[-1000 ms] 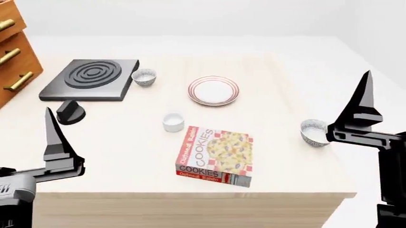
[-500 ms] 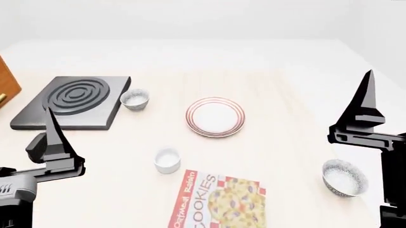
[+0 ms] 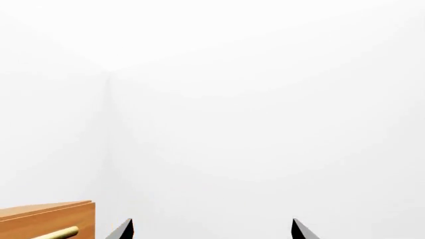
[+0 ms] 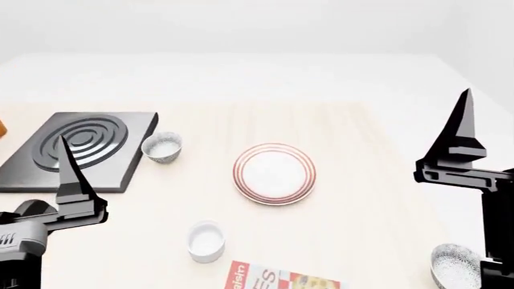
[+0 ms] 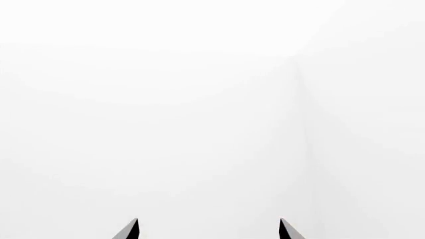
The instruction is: Pick the akita bowl next to the cookies box and place it on the plate.
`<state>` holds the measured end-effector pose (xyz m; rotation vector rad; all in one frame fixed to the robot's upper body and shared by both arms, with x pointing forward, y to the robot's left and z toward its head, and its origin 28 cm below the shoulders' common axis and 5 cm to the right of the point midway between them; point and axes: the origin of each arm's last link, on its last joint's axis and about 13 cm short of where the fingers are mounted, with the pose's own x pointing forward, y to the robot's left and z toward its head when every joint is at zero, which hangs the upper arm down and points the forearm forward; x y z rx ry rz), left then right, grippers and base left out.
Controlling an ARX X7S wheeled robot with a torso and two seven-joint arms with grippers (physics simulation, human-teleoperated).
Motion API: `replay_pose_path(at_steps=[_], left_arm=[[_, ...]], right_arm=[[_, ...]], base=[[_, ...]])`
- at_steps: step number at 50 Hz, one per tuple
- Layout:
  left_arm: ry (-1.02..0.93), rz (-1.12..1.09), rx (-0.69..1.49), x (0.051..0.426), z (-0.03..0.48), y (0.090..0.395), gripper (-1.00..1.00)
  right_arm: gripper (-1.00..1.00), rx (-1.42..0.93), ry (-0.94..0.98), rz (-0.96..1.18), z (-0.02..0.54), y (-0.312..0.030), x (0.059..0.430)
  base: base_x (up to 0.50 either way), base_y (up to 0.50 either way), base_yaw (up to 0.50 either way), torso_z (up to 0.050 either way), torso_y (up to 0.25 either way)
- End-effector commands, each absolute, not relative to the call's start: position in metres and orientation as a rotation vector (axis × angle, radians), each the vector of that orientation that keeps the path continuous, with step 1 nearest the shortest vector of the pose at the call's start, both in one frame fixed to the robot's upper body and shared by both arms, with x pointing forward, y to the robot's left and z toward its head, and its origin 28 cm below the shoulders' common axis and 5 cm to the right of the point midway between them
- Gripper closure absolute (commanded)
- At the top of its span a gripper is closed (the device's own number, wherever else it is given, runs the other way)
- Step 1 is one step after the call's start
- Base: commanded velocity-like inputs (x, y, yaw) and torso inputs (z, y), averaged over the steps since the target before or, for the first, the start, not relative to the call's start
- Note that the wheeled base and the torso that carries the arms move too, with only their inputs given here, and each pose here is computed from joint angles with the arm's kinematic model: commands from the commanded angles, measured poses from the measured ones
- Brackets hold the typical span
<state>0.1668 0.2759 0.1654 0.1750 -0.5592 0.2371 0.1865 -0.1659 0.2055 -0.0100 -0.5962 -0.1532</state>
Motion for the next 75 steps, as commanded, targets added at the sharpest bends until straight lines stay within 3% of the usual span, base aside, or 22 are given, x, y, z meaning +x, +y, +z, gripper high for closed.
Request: replay_pose_path(at_steps=[1,24,45,60,75], left_arm=[[-0.560,0.237,0.175,0.167,0.165,0.276,-1.00],[-0.560,0.238,0.177,0.167,0.165,0.276,-1.00],[-0.563,0.241,0.183,0.167,0.165,0.276,-1.00],[-0.566,0.250,0.189,0.167,0.166,0.276,-1.00],[-0.574,0.268,0.195,0.167,0.166,0.276,-1.00]], right_arm=[[-1.00,-0.012,-0.596,-0.152,0.205,-0.166,0.186],[-1.00,0.004,-0.583,-0.175,0.205,-0.167,0.189],[-1.00,0.015,-0.555,-0.167,0.206,-0.165,0.191],[-1.00,-0.121,-0.370,-0.143,0.221,-0.181,0.195],[-1.00,-0.129,0.014,-0.160,0.229,-0.197,0.184]], base=[[0.50,0.00,0.00,0.000,0.000],[0.49,0.00,0.00,0.000,0.000],[0.00,0.00,0.00,0.000,0.000],[0.00,0.00,0.00,0.000,0.000],[0.00,0.00,0.00,0.000,0.000]])
